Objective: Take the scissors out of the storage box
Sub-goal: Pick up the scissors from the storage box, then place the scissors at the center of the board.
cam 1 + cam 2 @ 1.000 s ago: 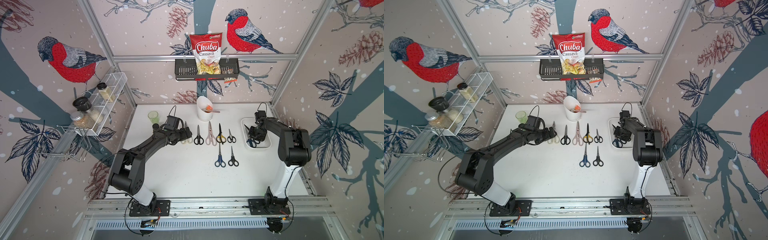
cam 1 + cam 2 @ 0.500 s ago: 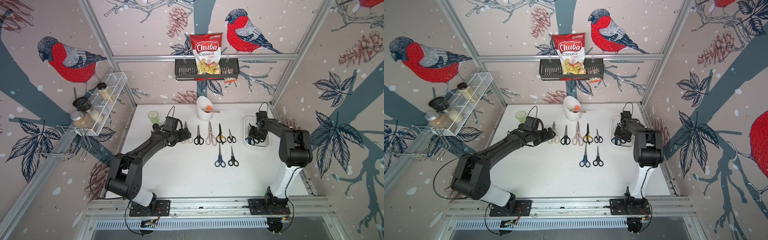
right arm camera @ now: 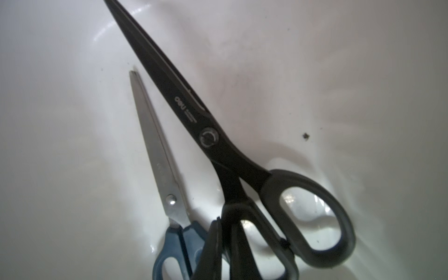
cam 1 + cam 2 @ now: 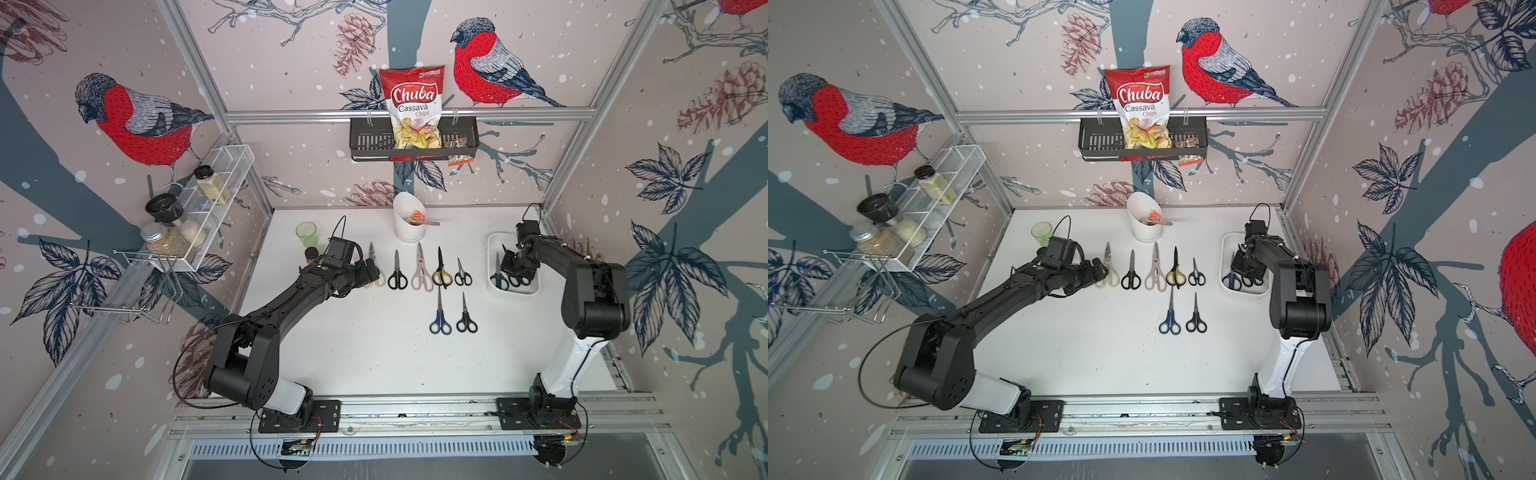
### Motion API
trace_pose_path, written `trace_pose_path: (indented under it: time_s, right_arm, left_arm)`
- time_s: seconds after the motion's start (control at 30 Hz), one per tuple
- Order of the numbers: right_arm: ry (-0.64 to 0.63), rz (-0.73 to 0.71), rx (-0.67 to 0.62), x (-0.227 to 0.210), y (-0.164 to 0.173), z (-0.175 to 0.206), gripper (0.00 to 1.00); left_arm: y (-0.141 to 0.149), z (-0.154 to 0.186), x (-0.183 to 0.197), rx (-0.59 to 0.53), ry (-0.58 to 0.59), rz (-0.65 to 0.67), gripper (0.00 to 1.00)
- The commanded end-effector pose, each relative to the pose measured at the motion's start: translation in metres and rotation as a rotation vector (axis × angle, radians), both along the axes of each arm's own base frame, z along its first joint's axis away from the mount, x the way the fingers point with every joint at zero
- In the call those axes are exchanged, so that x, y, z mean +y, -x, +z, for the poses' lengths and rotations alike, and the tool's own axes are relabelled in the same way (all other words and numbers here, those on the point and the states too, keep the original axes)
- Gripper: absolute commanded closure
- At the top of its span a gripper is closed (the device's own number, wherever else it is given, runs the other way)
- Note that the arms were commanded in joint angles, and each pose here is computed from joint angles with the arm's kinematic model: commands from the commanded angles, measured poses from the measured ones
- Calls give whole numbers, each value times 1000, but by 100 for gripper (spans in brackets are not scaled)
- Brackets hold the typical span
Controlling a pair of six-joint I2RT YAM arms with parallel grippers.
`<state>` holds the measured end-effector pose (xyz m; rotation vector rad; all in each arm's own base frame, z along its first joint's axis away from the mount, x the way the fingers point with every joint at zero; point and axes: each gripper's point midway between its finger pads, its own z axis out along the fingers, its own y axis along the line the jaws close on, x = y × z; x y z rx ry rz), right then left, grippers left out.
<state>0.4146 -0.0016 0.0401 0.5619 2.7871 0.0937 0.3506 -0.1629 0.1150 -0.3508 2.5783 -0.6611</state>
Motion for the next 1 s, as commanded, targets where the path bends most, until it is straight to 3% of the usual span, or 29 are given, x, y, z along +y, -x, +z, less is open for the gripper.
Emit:
trace_pose_path:
  time_s: [0.0, 0.47, 0.67, 0.97]
  right_arm:
    - [1, 10, -20, -1, -2, 13, 100]
    - [-58, 27, -128, 28, -2, 60, 100]
    - [-88, 100, -161, 75, 15, 84, 100]
    - [-237, 259, -200, 174, 74, 97, 100]
  left_arm:
    - [-2, 3, 1, -13, 4, 12, 5]
    - [8, -6, 5, 11, 34, 36, 5]
    - [13, -12, 5, 32, 53, 53, 5]
    - [36, -12, 3, 39, 38, 107, 5]
